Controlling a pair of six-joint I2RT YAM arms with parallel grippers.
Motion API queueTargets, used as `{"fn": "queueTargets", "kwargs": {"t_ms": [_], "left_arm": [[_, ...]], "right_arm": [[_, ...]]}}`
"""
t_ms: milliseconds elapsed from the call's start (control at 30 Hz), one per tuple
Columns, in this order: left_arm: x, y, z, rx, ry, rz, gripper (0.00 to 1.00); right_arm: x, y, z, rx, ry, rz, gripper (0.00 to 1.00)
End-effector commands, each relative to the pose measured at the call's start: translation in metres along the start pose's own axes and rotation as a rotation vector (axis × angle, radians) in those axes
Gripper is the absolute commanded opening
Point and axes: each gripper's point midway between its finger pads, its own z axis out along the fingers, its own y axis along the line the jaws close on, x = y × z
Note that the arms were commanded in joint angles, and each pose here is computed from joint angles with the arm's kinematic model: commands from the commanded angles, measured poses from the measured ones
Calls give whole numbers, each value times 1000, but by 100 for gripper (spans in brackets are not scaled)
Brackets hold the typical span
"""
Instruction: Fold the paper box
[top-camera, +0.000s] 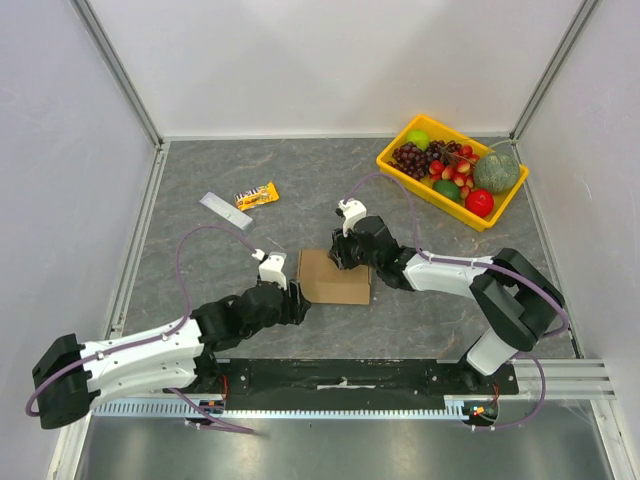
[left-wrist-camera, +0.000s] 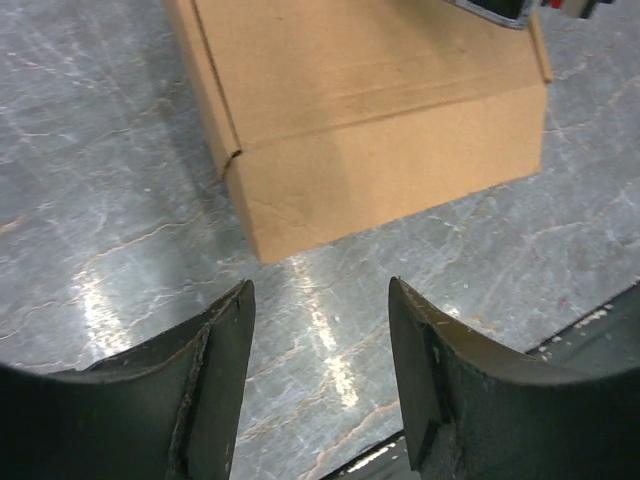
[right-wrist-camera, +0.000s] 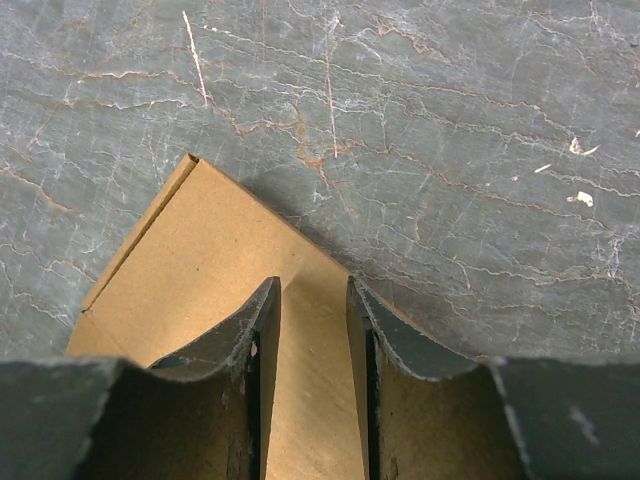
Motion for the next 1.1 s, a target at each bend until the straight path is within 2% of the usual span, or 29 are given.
{"fn": "queueTargets", "kwargs": {"t_ms": [0,267,867,1067], "left_arm": [[-19,11,-1,-99,-54,14,60],[-16,20,16,-183,-27,54,54],[6,36,39,-253,26,65,51],[11,41,44,-282,43,53,47]], "right_arm": [[16,1,4,-11,62,5,39],[14,2,4,-14,63,4,40],[16,3,3,-18,69,9,40],[16,3,3,-21,71,6,40]]}}
